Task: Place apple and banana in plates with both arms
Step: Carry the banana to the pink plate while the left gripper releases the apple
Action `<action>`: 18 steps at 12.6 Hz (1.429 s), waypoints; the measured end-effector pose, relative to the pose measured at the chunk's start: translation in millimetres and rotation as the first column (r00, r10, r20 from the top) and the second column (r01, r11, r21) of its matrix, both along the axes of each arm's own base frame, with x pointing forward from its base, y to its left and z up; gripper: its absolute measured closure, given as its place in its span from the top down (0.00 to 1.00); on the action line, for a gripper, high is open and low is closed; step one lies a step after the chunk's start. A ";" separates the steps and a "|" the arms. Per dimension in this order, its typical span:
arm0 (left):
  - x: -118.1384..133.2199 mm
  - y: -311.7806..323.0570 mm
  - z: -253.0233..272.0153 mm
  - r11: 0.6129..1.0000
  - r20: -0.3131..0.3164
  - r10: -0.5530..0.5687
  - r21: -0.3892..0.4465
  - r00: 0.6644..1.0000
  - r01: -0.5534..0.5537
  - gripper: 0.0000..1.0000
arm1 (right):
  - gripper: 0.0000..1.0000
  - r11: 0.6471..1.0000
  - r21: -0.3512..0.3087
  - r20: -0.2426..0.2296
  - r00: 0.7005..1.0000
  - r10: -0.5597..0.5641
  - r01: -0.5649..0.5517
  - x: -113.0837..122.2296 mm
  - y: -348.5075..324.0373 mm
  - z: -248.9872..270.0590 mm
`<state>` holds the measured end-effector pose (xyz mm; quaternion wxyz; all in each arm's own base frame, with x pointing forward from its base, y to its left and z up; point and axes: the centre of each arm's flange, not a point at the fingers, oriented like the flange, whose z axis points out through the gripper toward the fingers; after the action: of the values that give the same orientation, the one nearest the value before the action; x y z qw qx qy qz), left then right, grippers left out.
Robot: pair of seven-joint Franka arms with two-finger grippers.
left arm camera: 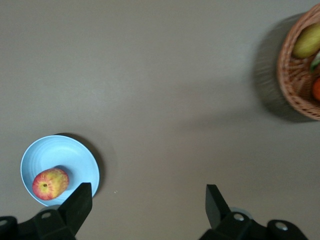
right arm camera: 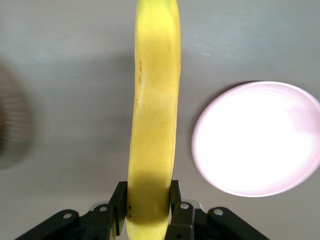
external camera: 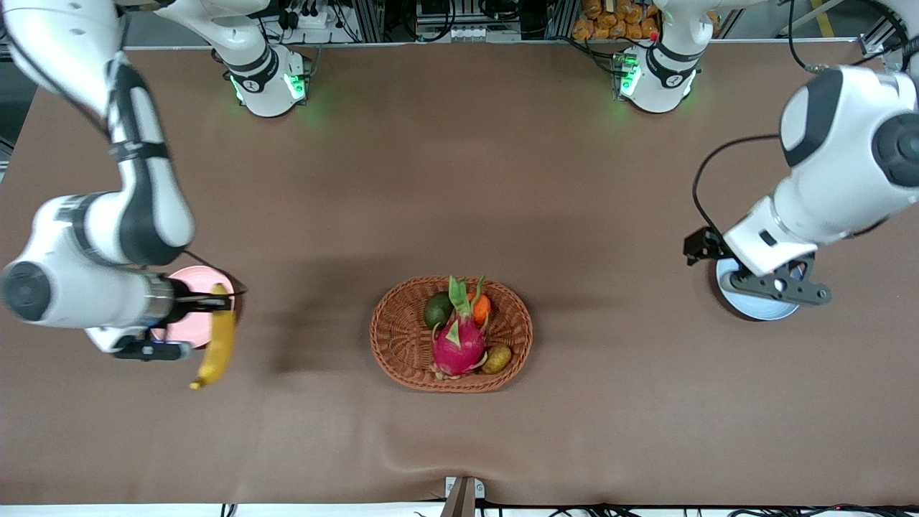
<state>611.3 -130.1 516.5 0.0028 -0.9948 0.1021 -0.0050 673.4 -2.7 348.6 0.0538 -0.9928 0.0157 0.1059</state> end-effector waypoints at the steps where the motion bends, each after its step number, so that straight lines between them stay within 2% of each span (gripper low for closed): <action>1: -2.9 -1.4 9.8 1.000 0.015 0.012 0.000 1.000 -0.012 1.00 | 0.38 1.000 0.013 -0.009 1.000 0.015 -0.015 -4.5 -35.7 -8.4; 4: 0.8 18.6 32.8 0.999 0.044 0.051 -0.003 0.998 -0.051 1.00 | 0.38 0.995 0.052 -0.003 0.997 0.082 -0.082 -18.1 -126.2 -33.2; 6: 1.2 27.5 48.6 0.998 0.046 0.066 -0.003 0.997 -0.066 1.00 | 0.38 0.992 0.083 -0.025 0.995 0.093 -0.090 -29.1 -165.7 -58.8; 8: 2.2 38.6 57.5 0.996 0.050 0.085 -0.003 0.995 -0.085 1.00 | 0.38 0.989 0.136 -0.055 0.996 0.073 -0.065 -36.2 -169.0 -84.1; 10: 3.0 46.2 57.5 0.995 0.047 0.097 -0.002 0.994 -0.097 1.00 | 0.38 0.972 0.234 -0.089 0.995 0.047 -0.025 -40.5 -151.2 -97.9; 11: 3.2 49.3 57.4 0.995 0.045 0.102 -0.001 0.994 -0.102 1.00 | 0.38 0.965 0.263 -0.100 0.994 0.042 -0.015 -41.5 -145.0 -101.1; 12: 3.7 56.3 57.9 0.994 0.043 0.113 0.002 0.993 -0.113 1.00 | 0.44 0.962 0.273 -0.105 0.993 0.044 -0.014 -41.6 -141.3 -102.7; 14: 3.4 83.3 67.7 0.993 0.059 0.120 0.014 0.991 -0.121 1.00 | 0.67 0.965 0.257 -0.102 0.992 0.079 -0.051 -37.1 -128.9 -98.3; 17: -13.3 115.9 97.0 0.991 0.063 0.128 0.022 0.990 -0.130 1.00 | 0.99 0.980 0.145 -0.084 0.986 0.146 -0.132 -25.5 -98.8 -51.9; 18: -21.3 117.8 106.9 0.991 0.060 0.132 0.020 0.989 -0.134 1.00 | 1.00 0.984 0.088 -0.059 0.985 0.163 -0.158 -22.4 -91.2 -21.7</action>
<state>589.9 -12.3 623.4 0.0182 -0.9987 0.0355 -0.0329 651.0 -94.0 326.9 0.0856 -0.9837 -0.0670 0.1433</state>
